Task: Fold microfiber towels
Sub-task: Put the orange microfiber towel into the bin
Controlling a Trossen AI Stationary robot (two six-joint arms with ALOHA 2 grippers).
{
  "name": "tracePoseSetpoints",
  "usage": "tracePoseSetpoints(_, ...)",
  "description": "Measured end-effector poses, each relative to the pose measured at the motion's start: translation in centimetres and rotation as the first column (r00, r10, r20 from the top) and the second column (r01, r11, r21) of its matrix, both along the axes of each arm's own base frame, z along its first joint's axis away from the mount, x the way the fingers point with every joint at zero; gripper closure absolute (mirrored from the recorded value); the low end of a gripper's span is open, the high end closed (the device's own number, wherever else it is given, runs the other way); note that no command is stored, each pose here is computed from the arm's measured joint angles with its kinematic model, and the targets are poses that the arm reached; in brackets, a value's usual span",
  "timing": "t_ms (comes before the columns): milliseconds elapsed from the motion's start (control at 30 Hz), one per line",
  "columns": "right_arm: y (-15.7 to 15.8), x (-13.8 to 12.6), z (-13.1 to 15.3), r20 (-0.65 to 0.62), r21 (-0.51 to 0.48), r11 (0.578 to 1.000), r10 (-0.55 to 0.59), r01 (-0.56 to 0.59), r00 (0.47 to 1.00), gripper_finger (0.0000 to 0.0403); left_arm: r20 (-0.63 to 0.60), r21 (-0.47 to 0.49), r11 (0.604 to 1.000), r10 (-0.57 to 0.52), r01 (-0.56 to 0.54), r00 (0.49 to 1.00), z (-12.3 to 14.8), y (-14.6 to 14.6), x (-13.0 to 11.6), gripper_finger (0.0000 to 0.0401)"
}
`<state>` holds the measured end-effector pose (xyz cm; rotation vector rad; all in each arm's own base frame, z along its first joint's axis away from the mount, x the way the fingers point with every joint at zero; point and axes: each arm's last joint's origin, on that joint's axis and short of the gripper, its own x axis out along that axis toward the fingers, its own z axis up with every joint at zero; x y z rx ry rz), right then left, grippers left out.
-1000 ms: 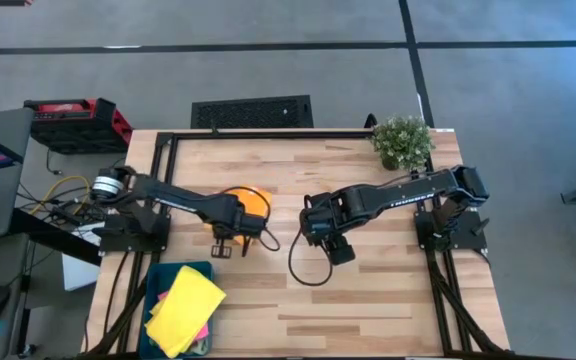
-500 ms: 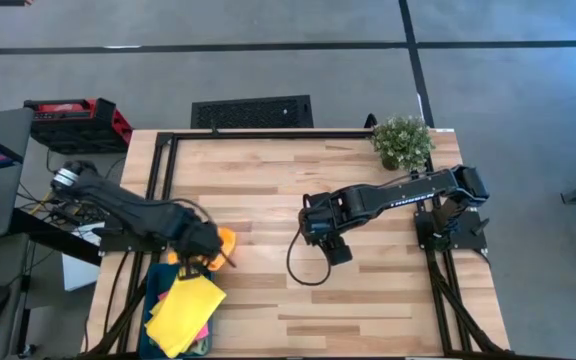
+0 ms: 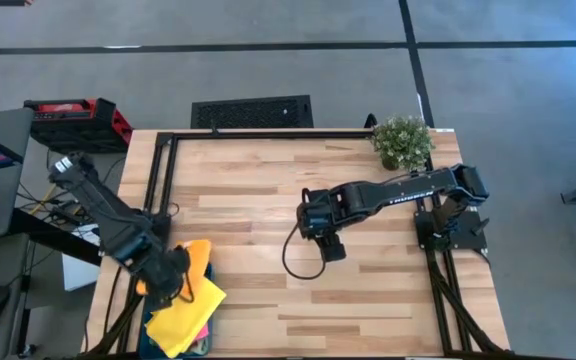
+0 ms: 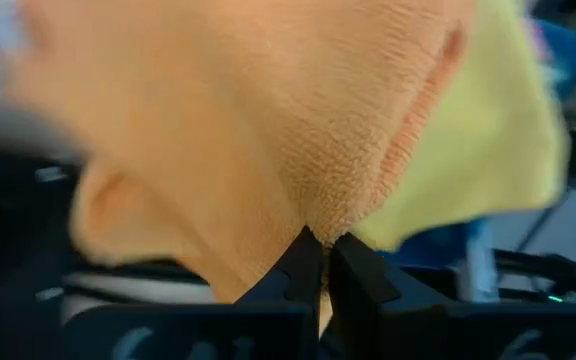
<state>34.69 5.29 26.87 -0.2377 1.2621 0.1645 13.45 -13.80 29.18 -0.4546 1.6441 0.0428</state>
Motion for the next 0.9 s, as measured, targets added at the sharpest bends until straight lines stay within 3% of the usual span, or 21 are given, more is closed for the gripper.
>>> tracePoseSetpoints(200,0.0,0.4,0.1,0.041,0.017,1.0,-0.019,0.019,0.999,0.0182,0.129,-0.124,0.992,-0.011,0.027,0.992,0.4,-3.0,-0.6,0.0401)
tracePoseSetpoints(333,0.4,0.6,0.2,0.058,0.067,0.998,0.001,-0.005,0.998,0.0182,0.188,-0.152,0.986,-0.043,0.072,0.981,0.2,-4.9,-0.8,0.0401)
tracePoseSetpoints(500,0.7,0.8,0.3,0.082,0.146,0.988,0.029,-0.041,0.996,0.0182,0.135,-0.145,0.984,-0.083,0.102,0.987,-1.3,-7.1,-0.9,0.0401)
tracePoseSetpoints(733,0.9,0.9,0.4,0.086,0.173,0.984,0.03,-0.045,0.996,0.0182,0.085,-0.2,0.965,-0.155,0.169,0.984,-3.7,-10.1,0.0,0.0401)
tracePoseSetpoints(900,0.9,1.1,0.5,0.108,0.175,0.983,0.03,-0.049,0.994,0.0182,0.028,-0.168,0.979,-0.112,0.115,0.993,-4.5,-10.3,0.2,0.04)
